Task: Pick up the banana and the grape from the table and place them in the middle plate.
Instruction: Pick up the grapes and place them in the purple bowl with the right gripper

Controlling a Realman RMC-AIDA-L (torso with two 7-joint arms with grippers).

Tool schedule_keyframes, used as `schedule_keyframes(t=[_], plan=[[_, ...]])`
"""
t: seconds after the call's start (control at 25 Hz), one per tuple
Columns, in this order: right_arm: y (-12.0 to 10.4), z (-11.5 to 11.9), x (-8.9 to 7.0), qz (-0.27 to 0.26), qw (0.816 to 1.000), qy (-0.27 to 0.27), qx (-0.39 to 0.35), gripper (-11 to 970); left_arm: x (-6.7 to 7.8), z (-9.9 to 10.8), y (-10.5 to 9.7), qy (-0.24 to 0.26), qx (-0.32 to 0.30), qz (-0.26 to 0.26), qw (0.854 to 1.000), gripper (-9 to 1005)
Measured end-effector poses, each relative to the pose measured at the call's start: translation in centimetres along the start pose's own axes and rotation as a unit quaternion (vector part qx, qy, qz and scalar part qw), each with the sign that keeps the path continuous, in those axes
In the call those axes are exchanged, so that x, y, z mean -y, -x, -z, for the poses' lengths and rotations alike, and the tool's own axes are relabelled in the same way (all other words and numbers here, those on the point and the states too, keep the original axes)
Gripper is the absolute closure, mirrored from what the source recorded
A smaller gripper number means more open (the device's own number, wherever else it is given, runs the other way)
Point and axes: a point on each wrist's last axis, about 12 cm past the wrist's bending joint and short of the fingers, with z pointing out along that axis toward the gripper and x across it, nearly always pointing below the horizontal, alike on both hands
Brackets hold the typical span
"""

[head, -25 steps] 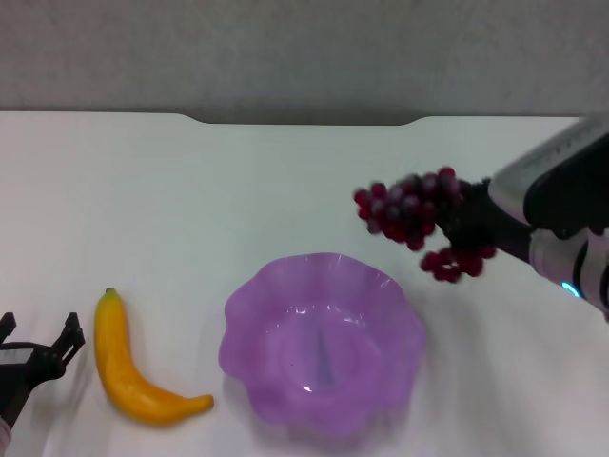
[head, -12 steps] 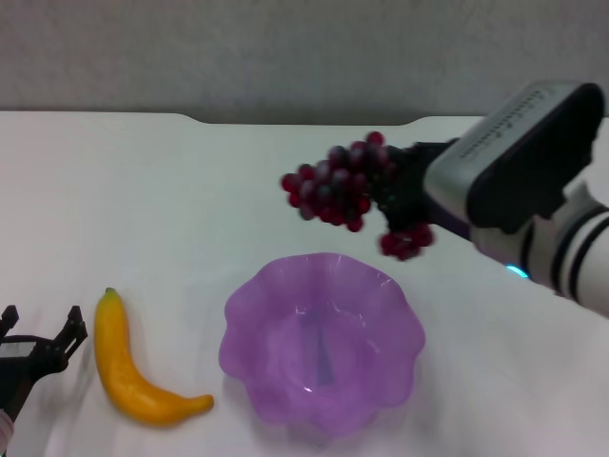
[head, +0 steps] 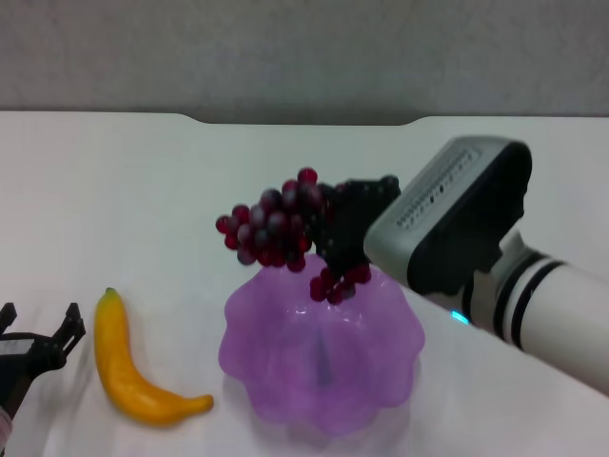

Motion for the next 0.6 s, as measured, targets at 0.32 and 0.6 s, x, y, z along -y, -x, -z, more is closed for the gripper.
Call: schedule_keyframes(t=[0.32, 0.6], plan=[[-4.0, -0.2, -0.1, -0.046, 0.998, -0.002, -0.042, 714, -0.1, -0.1, 0.1, 0.003, 0.001, 0.001, 1.000, 105], [-6.5, 0.1, -0.1, -0.063, 0.996, -0.010, -0.065, 717, -0.1, -0.1, 0.1, 0.003, 0.001, 0.001, 1.000, 105]])
